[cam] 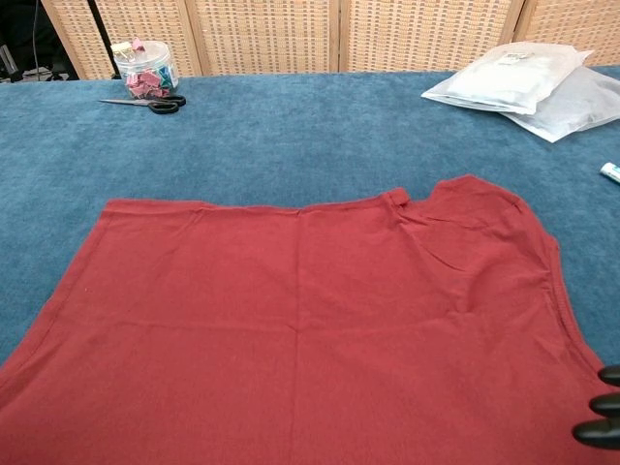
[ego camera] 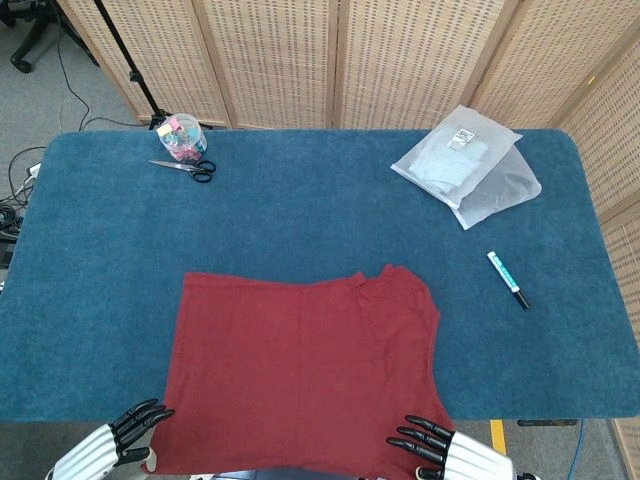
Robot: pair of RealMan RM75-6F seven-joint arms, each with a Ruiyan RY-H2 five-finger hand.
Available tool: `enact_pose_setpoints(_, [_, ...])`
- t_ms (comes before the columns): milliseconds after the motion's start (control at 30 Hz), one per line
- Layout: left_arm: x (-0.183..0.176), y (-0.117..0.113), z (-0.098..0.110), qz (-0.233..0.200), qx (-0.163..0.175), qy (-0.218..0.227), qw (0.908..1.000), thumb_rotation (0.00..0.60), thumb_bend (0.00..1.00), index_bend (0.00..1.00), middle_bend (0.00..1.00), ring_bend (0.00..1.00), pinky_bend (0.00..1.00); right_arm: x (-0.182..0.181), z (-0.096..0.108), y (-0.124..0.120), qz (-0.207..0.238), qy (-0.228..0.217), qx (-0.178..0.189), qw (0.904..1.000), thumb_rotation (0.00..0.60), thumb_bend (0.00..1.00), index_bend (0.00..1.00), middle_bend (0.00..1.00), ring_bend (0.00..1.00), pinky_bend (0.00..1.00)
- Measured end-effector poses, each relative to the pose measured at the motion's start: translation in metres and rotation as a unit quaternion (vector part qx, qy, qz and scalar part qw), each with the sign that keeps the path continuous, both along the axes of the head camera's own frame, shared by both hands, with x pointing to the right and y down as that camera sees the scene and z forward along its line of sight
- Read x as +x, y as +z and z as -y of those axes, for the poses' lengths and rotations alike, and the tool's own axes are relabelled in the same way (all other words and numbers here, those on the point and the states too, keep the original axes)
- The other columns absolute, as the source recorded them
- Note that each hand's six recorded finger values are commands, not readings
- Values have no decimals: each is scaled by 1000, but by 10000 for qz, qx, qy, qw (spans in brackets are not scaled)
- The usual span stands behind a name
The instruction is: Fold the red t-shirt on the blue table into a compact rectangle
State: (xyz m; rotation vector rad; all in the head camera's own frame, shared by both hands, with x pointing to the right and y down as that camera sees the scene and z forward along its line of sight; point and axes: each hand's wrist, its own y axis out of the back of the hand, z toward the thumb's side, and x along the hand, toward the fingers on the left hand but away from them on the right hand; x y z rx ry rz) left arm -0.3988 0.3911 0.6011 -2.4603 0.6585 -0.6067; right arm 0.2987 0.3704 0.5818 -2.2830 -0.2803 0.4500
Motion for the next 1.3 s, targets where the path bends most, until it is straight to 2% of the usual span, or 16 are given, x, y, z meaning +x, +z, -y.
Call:
enact_pose_setpoints(300, [1, 2, 2, 12, 34, -19, 10000, 600, 500, 720, 0, 0, 0, 1, 3, 1, -20, 73, 45, 10000, 600, 569, 652, 33, 0, 0])
enact_pose_setpoints(533, [6, 10, 24, 9, 251, -216, 9995, 600, 499, 726, 0, 0, 0, 2, 21, 10, -126, 347, 49, 9993, 600, 569, 655, 33, 0, 0])
enact_pose_setpoints(733, [15, 17, 52, -4, 470, -566, 9973, 600, 500, 729, 0, 0, 0, 0, 57, 16, -139, 866, -10, 9961, 600, 569, 655, 33, 0, 0])
enact_pose_setpoints(933, [25, 24, 85, 220, 661, -959, 9930, 600, 500, 733, 0, 0, 0, -7, 96, 17, -147, 1283, 33, 9916, 600, 569, 655, 33, 0, 0])
enact_pose_setpoints(1133, [43, 26, 124, 683, 801, -1313, 9857, 600, 500, 736, 0, 0, 0, -16, 141, 25, -364, 1678, -38, 9851, 600, 569, 655, 33, 0, 0])
enact_pose_setpoints(1300, [52, 34, 162, 1316, 850, -1445, 9770, 600, 501, 737, 0, 0, 0, -21, 172, 34, -588, 1926, -110, 9794, 600, 570, 655, 33, 0, 0])
